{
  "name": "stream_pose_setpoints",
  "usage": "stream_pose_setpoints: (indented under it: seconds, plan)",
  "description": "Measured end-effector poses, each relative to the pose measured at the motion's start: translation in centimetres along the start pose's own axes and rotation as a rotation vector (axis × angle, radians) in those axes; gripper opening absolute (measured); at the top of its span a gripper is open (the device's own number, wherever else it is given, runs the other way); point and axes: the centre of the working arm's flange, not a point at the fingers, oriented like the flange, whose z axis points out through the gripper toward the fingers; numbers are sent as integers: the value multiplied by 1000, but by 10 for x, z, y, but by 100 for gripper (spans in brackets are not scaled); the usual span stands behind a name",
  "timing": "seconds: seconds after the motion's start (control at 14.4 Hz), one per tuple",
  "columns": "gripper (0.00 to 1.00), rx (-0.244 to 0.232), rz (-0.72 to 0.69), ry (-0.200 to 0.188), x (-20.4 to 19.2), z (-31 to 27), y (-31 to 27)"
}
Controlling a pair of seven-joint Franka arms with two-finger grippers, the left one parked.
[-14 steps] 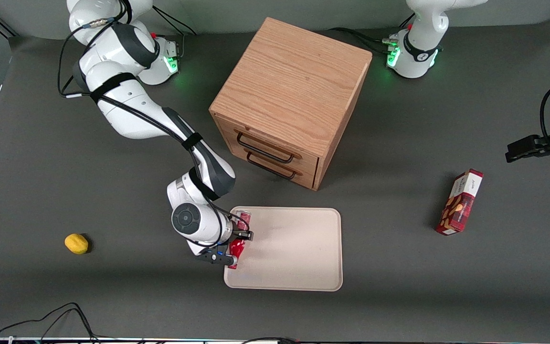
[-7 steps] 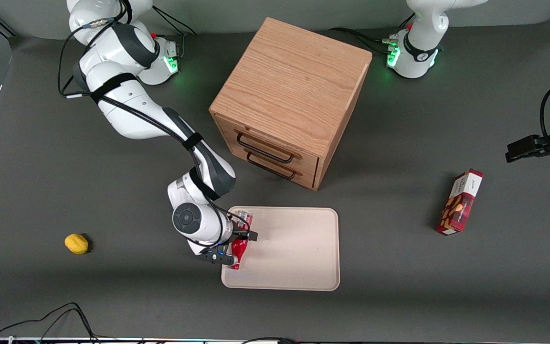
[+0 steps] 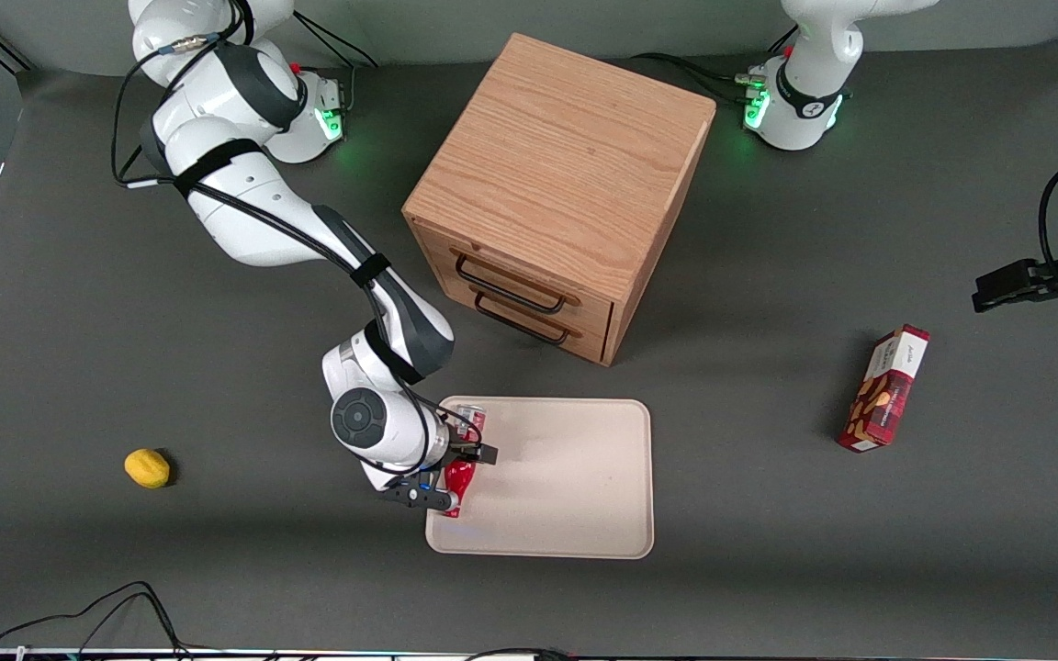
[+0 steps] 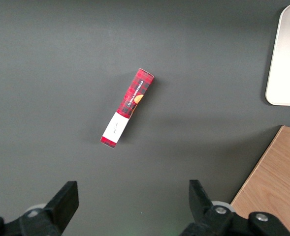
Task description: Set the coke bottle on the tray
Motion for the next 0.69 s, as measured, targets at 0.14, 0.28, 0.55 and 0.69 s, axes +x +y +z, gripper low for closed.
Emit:
stream_pose_setpoints:
  seconds: [0.14, 0.28, 0.55, 0.69]
  plan:
    - [100, 43, -17, 49, 2, -47, -19]
    - [100, 57, -36, 95, 2, -115, -35]
    - [100, -46, -42, 80, -23, -270, -26]
    - [100, -113, -12, 65, -40, -348, 0]
